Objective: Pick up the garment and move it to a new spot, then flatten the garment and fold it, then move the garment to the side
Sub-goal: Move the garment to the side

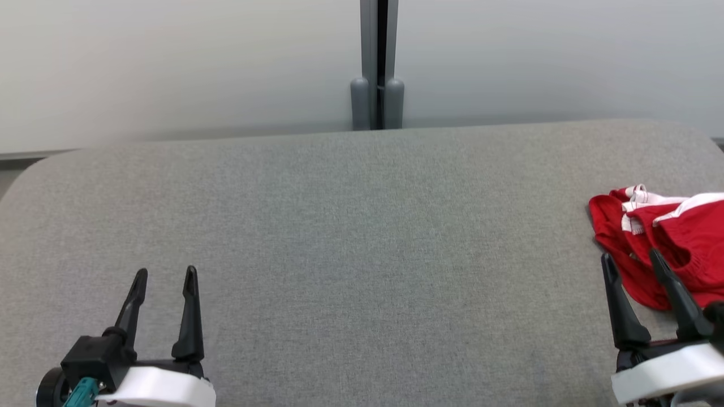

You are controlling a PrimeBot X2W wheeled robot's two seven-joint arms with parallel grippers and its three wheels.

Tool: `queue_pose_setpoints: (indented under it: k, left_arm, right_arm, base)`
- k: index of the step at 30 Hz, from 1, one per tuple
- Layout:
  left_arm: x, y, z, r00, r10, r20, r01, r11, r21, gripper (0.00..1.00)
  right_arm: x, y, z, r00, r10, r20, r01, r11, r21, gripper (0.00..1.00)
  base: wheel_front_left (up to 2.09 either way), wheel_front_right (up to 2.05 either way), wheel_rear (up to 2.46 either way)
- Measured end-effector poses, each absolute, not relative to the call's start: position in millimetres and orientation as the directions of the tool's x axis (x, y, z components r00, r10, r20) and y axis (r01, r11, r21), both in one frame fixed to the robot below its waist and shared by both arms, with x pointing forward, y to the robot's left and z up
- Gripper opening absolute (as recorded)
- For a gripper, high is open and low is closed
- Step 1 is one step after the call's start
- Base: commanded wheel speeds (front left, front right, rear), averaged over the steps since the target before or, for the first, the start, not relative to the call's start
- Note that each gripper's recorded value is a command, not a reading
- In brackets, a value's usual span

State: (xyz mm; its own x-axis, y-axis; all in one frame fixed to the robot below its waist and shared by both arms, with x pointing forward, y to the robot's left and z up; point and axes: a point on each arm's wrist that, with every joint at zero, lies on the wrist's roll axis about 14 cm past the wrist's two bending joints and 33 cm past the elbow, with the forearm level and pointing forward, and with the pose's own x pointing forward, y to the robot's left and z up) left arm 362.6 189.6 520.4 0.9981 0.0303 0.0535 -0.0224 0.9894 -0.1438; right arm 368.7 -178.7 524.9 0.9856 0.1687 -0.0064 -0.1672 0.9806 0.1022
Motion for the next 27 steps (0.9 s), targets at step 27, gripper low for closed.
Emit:
queue_pose_setpoints:
  k: [27]
  left_arm:
    - [322.9,199.0,514.9,1.0,0.011,0.014,-0.01,0.994,-0.111,1.0]
  right_arm:
    - [319.6,-183.7,532.5,0.99,0.142,-0.021,-0.14,0.987,0.083,1.0]
  base:
    - [0.0,0.0,0.0]
